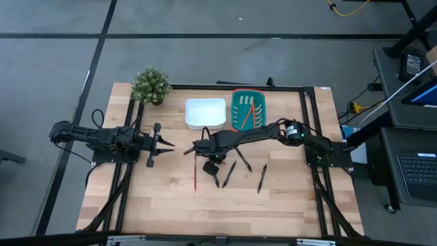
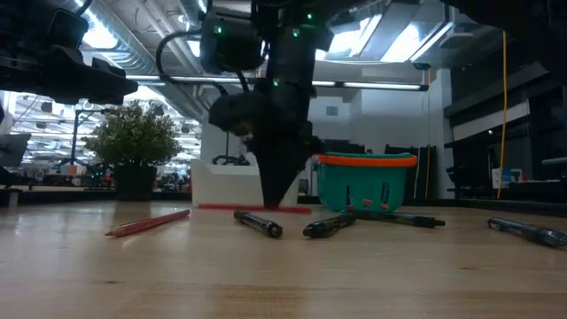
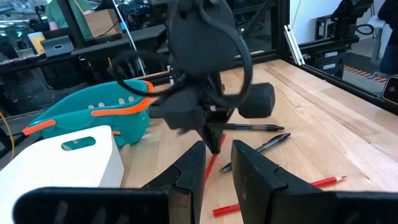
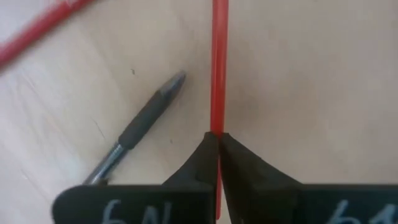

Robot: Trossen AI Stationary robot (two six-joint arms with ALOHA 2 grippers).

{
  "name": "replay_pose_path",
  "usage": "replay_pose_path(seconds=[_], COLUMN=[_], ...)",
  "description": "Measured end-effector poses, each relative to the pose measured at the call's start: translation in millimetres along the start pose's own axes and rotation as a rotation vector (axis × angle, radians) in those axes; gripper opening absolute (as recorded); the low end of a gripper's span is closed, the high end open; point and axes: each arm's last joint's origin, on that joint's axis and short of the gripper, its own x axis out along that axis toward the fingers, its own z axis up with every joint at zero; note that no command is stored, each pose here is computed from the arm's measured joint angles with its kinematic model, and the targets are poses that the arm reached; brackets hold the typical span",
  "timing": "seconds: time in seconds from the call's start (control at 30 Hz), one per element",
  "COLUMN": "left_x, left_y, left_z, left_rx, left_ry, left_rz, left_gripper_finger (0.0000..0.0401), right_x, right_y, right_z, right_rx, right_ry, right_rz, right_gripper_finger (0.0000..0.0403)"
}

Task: Sort pens & pencils
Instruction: Put the right red pencil into the blue bin

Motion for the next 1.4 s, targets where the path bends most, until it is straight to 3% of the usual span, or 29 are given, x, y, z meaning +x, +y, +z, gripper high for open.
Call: replay_pose_path(seconds=[0.37, 0.93, 1.4], left_x=[0, 0, 0], left_y=[0, 0, 0], left_z=[0, 0, 0], left_rx=[0.000, -0.002, -0.011], left_ry=[0.000, 0.000, -0.001], left_rz=[0.000, 0.000, 0.000], left_gripper_finger=[0.0072, 0.0072, 0.0072], right_x=[-28, -36, -68], right_y=[0, 13, 21], right_z=[4, -15, -25], right_rx=[0.009, 0.030, 0.071], right_ry=[-0.002, 0.079, -0.021], right_rz=[-0.079, -0.133, -0.177], right_gripper_finger=[0.0015, 0.0015, 0.0016])
